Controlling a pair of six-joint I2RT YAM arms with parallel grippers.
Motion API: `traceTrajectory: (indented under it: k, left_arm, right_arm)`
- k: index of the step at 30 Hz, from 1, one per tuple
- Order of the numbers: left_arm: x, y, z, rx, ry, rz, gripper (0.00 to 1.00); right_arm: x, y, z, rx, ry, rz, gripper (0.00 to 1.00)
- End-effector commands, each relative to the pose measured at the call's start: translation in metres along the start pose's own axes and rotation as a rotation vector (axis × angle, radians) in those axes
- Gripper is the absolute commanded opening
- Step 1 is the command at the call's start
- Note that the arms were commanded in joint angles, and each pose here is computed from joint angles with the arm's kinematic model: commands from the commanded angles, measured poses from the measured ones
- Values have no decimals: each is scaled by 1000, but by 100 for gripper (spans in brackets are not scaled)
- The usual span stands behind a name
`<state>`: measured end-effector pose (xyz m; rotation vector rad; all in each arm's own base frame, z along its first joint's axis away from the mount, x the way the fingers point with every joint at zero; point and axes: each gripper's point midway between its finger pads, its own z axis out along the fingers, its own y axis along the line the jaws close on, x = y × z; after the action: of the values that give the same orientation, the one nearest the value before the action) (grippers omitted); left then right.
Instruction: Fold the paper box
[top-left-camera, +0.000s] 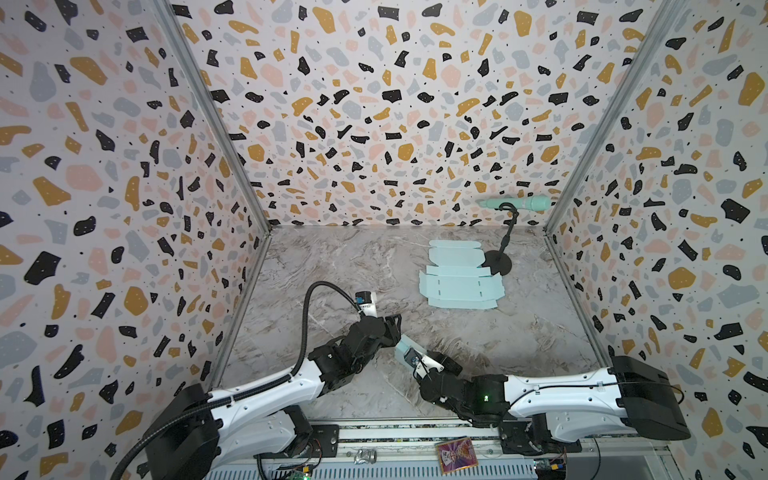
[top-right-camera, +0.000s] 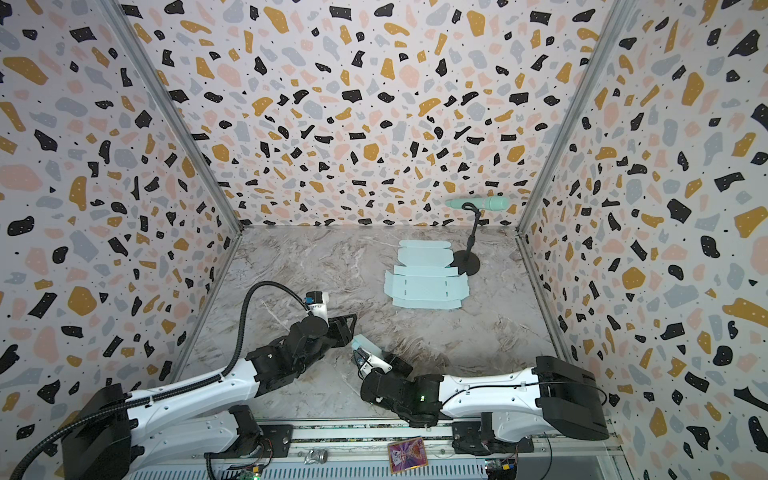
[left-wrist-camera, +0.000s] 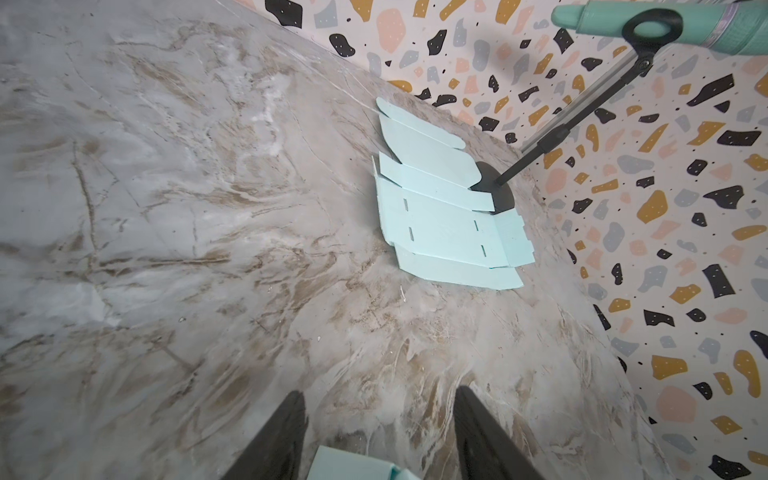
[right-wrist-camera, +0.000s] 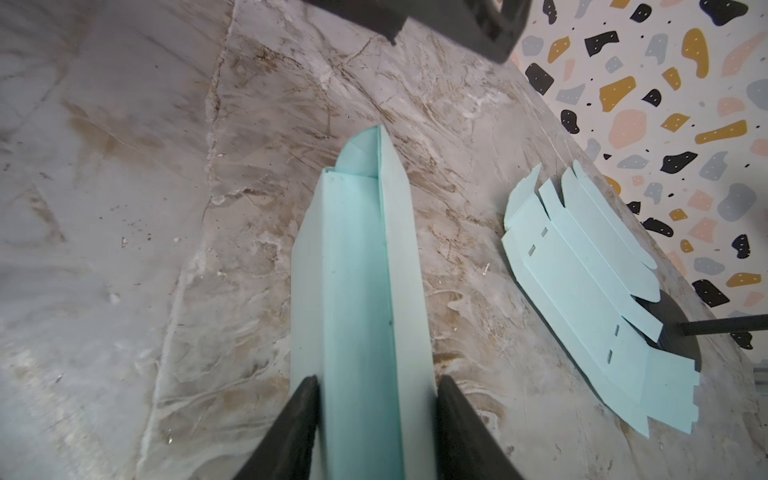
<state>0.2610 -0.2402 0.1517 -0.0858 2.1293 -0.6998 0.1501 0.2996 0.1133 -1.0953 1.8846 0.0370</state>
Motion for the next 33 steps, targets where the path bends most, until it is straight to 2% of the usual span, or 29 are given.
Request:
traceTrajectory:
  k: [1, 5, 13, 18, 23, 28, 30, 33]
  left_arm:
    - [4, -18, 7, 81, 39, 41, 59]
    - [31, -3, 10, 74, 100, 25, 58]
    - [68, 30, 10, 34, 147, 9, 54]
    - [85, 50, 10, -17, 150, 25, 54]
    - [100, 64, 12, -43, 157, 20, 53]
    - [107, 67, 15, -41, 157, 11, 51]
    - [108, 68, 15, -40, 158, 13, 49]
    - [107, 68, 14, -41, 152, 13, 48]
  right_arm:
    - [15, 6, 2, -19, 39, -68, 47]
    - [13, 8, 3, -24, 25, -74, 47]
    - [13, 7, 7, -25, 24, -87, 46]
    - [11, 2, 10, -32, 27, -50, 46]
    - [2, -1, 0, -71, -29, 18, 54]
    - [-17, -14, -28, -124, -159, 199, 68]
    - [-24, -23, -42, -148, -214, 322, 71]
    - [-22, -51, -59, -147, -250, 598, 74]
